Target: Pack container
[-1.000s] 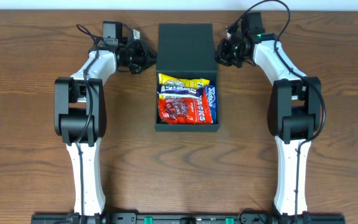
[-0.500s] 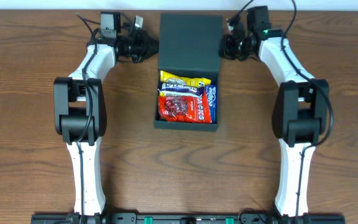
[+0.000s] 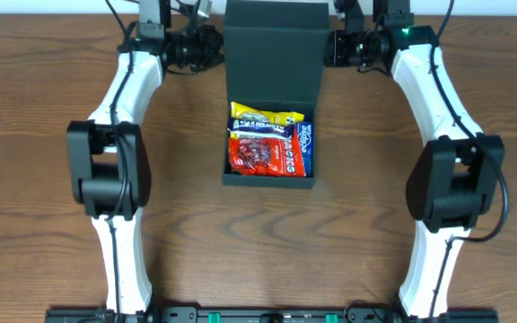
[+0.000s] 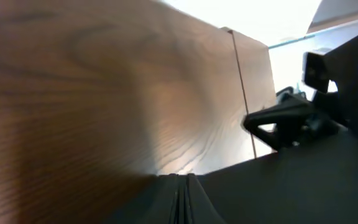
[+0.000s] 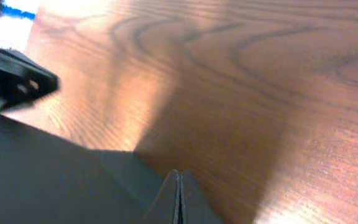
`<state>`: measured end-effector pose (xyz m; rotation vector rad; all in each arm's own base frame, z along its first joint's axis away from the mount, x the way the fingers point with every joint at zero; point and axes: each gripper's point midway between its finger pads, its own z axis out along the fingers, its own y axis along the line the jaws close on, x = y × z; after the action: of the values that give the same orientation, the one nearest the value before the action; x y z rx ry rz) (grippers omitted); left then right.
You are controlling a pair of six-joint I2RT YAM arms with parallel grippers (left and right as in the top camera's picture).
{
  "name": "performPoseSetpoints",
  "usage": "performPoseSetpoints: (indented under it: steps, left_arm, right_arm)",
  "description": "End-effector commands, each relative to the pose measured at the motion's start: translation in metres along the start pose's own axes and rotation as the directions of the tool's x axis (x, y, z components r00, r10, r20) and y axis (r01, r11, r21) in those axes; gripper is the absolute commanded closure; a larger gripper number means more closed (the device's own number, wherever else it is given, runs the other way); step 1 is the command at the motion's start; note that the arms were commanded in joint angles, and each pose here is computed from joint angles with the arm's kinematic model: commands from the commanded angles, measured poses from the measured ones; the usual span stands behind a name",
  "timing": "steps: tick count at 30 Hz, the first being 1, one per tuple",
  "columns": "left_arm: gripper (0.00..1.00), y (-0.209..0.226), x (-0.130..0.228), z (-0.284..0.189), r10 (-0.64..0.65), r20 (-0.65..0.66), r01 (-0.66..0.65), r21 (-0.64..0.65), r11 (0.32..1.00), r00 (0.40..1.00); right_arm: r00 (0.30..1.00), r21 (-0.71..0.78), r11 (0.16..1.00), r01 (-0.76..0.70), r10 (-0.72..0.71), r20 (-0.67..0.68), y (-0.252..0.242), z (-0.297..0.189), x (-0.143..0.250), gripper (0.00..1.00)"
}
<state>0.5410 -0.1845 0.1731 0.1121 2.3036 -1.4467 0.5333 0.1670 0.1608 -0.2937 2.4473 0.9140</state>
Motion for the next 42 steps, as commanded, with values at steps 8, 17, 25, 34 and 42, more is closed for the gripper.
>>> performPoseSetpoints:
  steps: [8,17,25,34,42]
  left_arm:
    - [0.94,-0.043,-0.006,-0.066,0.327,0.012,-0.318,-0.198,0.927,0.945]
    - [0.94,-0.041,0.006,-0.07,0.347,-0.038,-0.347,-0.201,0.916,0.937]
    - [0.94,-0.034,0.006,-0.074,0.33,-0.042,-0.331,-0.233,0.914,0.943]
    - [0.94,-0.004,0.034,-0.084,0.218,-0.148,-0.258,-0.368,0.894,0.965]
    - [0.94,-0.003,0.075,-0.094,0.043,-0.239,-0.136,-0.388,0.912,0.97]
  right_arm:
    - [0.977,-0.049,0.986,0.157,-0.163,-0.137,0.025,-0.021,0.037,0.99]
    - [0.939,-0.095,0.971,0.219,-0.236,-0.251,0.028,-0.03,0.069,0.99]
    - [0.944,-0.081,0.974,0.21,-0.224,-0.244,0.019,-0.036,0.067,0.99]
    - [0.959,-0.04,0.984,0.171,-0.176,-0.221,0.01,-0.037,0.059,0.99]
    - [0.979,0.005,0.988,0.154,-0.152,-0.134,-0.003,-0.039,0.035,0.98]
